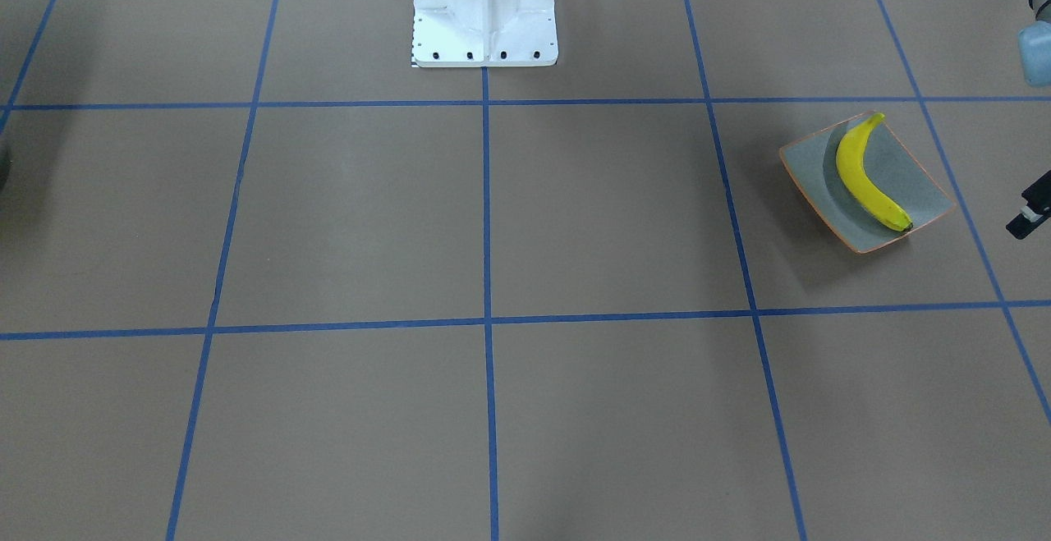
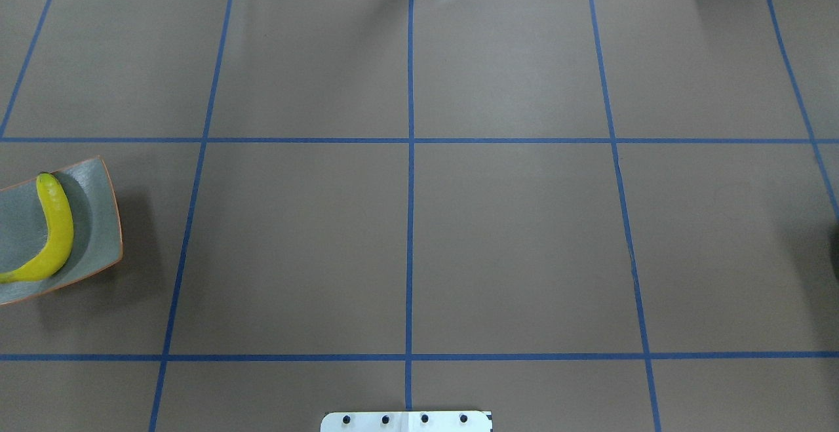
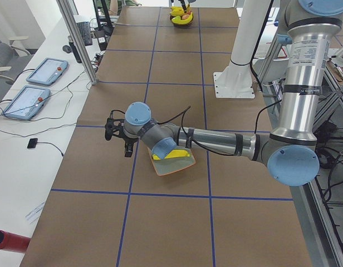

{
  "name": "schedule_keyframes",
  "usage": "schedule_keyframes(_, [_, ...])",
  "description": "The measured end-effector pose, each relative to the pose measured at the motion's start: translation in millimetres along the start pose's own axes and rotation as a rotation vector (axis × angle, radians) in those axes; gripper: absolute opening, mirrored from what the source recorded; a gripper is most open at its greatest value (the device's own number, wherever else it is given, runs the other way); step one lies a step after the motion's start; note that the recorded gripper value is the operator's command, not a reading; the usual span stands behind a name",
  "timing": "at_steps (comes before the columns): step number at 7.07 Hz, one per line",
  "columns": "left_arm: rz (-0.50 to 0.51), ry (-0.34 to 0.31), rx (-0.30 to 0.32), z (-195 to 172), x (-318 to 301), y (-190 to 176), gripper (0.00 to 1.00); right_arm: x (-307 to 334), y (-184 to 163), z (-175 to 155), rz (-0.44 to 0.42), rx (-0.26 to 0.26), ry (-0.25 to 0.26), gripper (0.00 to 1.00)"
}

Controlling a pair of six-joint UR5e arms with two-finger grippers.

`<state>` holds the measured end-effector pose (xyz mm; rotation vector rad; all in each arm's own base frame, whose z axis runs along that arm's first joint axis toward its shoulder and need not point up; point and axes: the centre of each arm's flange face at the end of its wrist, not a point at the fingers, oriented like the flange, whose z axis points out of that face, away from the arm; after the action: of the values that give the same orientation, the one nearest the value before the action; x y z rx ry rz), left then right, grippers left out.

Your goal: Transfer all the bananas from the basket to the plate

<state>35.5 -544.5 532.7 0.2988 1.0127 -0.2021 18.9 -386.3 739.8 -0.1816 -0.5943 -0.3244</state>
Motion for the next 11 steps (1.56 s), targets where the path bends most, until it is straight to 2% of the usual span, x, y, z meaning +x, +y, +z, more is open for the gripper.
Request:
schedule_keyframes(7, [0.009,0.007,0.005,0,-1,1,1.0,5,3,10,0.008,-0.014,-0.004,0.76])
schedule_keyframes(9, [0.009,0.007,0.006,0,0,1,1.0,6,3,13,0.009,-0.019,-0.006,0.52])
schedule_keyframes(11, [0.013,0.01,0.009,0,0,1,1.0,7,4,17,0.012,-0.026,-0.01,0.01])
